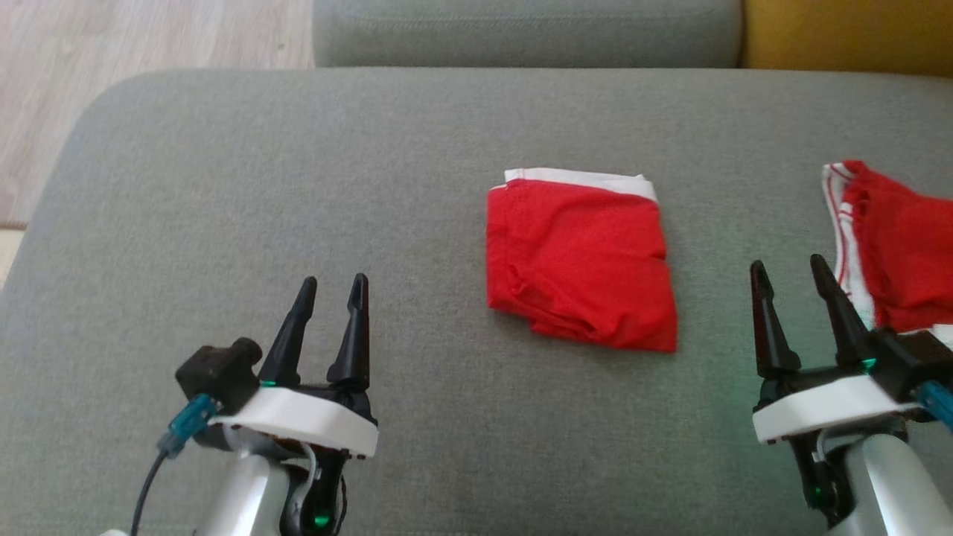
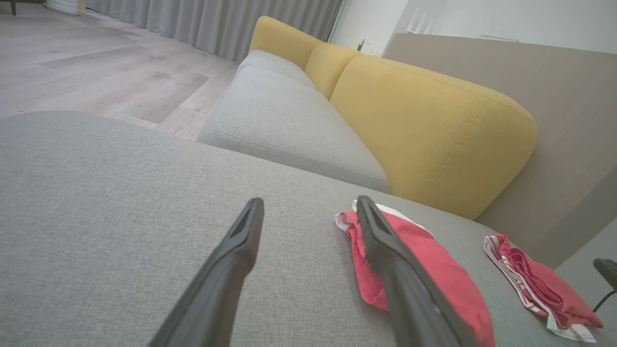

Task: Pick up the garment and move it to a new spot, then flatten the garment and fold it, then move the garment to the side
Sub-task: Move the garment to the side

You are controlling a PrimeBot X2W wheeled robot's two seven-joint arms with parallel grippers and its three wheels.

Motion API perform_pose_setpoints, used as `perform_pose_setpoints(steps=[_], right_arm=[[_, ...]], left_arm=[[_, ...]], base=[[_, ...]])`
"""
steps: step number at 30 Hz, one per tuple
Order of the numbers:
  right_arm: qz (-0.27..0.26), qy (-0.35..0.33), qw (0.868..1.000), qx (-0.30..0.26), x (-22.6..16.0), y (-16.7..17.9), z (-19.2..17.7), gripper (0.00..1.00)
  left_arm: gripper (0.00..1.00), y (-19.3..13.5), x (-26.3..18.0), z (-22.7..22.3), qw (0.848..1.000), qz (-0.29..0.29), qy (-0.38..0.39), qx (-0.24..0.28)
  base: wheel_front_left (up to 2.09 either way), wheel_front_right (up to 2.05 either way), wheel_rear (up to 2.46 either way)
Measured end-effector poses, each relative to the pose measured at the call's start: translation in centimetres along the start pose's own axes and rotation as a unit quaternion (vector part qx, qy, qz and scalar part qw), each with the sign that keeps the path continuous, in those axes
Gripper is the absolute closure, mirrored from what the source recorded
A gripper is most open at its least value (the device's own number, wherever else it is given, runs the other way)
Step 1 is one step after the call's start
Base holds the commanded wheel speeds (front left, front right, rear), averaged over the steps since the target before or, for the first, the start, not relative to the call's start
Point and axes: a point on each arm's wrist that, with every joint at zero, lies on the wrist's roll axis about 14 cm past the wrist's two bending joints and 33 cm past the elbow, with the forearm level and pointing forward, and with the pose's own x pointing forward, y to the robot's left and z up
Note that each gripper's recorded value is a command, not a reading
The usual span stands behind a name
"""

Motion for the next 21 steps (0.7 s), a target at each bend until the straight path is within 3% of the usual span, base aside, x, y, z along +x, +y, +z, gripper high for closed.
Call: perform_pose_setpoints(steps=[12, 21], right_arm=[[0.037, 0.107, 0.986, 0.123, 4.4, 3.3, -5.6, 0.0], [0.043, 0.193, 0.967, 0.158, 6.6, 4.2, -10.5, 0.0]], left_arm=[[0.0, 1.7, 0.8, -2.1, 0.999, 0.021, 0.033, 0.004], [0.0, 2.8, 1.4, -3.1, 0.998, 0.033, 0.049, 0.015]], base=[[0.0, 0.0, 0.0], [0.0, 0.0, 0.0]])
